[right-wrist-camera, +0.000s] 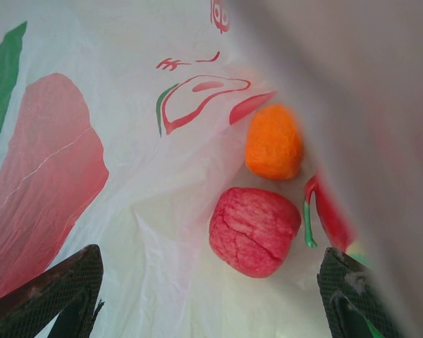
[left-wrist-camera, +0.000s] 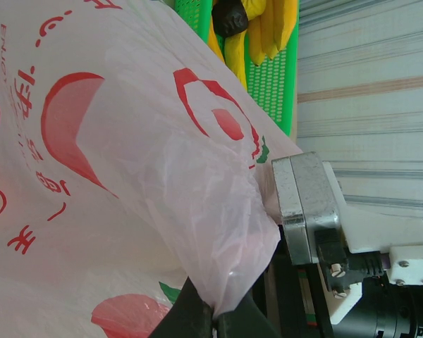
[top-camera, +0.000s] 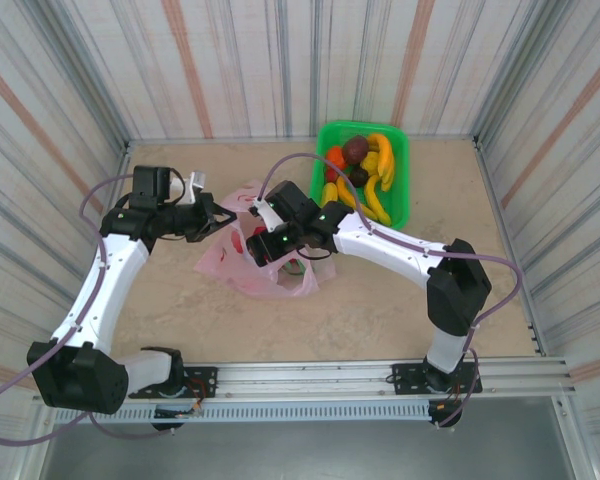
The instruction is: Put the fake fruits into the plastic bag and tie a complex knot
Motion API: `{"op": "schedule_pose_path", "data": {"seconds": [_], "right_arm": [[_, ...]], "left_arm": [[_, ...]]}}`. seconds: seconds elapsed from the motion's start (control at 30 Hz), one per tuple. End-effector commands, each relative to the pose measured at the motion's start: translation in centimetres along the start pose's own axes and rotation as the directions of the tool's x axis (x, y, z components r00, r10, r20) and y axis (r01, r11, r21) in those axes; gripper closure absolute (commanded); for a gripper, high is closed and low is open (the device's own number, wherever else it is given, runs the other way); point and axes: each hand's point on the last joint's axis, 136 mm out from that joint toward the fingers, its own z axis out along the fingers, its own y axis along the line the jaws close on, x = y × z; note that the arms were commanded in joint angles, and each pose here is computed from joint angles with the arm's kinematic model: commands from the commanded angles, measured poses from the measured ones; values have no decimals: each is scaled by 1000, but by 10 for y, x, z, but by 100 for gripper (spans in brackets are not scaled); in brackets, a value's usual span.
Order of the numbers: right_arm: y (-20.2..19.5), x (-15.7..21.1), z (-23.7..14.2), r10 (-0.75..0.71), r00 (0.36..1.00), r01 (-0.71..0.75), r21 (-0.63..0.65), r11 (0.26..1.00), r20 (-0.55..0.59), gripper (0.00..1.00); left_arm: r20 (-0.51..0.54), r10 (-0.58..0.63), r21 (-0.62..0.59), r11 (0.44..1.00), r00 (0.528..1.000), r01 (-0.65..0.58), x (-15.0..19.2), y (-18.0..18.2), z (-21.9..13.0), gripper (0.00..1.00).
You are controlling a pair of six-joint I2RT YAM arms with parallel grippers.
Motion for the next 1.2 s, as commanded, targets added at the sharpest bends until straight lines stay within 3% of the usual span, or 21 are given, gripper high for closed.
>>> {"op": "schedule_pose_path", "data": {"seconds": [0.0,0.47,0.77,0.93,1.17], "right_arm": [[3,-8,-20,6,999,-7,23,1000,34,18],[0,-20,-60,55,990,-57,15,998,131,6],[21,-26,-79,67,983,-50,-100,994,172,3],[47,-20,-85,65,987,-29,-232,972,146,2],[76,-9,-84,30,993,6,-305,952,116,1]], "left_arm": [[4,30,3,1000,1000,-30,1,-4,-4,100],[-8,18,4,1000,1000,-18,4,2,2,100],[-12,11,2,1000,1000,-11,5,5,5,100],[-13,6,2,1000,1000,-6,5,6,6,100],[-10,3,4,1000,1000,-3,4,6,6,100]]}}
